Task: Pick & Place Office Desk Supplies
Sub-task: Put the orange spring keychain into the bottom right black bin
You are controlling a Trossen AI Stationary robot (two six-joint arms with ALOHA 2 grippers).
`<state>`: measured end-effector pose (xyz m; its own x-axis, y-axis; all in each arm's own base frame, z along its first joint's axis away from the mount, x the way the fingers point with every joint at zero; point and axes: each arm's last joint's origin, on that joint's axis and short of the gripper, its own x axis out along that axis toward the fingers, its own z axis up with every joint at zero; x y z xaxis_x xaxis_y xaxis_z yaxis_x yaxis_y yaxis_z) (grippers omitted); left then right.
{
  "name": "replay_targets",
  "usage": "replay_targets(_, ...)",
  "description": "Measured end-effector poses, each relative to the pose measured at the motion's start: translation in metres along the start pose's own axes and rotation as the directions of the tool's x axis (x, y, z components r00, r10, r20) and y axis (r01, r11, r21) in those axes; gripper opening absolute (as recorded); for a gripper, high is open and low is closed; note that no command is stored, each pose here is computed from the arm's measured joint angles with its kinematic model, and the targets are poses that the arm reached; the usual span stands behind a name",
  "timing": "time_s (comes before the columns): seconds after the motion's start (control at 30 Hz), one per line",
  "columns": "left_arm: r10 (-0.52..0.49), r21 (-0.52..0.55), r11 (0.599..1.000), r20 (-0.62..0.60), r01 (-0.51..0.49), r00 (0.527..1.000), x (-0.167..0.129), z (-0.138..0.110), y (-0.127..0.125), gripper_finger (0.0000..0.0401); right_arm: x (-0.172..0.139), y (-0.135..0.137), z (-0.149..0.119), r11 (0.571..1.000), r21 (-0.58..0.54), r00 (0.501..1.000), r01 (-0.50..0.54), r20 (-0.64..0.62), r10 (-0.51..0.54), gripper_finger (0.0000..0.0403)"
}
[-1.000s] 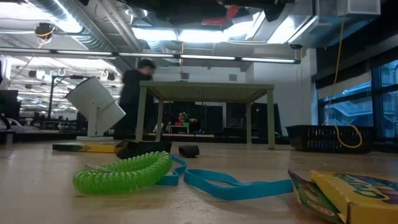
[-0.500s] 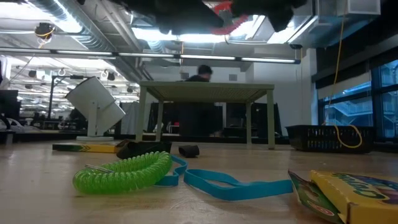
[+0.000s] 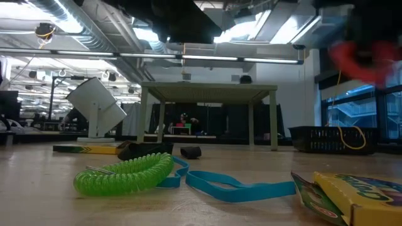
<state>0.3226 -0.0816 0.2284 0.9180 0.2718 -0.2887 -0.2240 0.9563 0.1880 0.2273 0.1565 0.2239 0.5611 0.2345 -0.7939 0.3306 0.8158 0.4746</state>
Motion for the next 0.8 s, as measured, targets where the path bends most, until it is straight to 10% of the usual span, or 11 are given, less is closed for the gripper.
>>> replay_targets(0.33,0.0,0.005,1.0,-0.006,0.0,1.0,0.0,-0.001,0.0,0.0211,-0.026,0.033,-0.04,0.998,0.051,0.983,-0.036,-0.176,0.044,0.0013)
replay_targets(0.8,0.0,0.015,1.0,-0.022,0.0,1.0,0.0,-0.002,0.0,0.0208,-0.051,0.01,-0.074,0.834,0.262,0.842,0.485,-0.399,-0.364,0.0013)
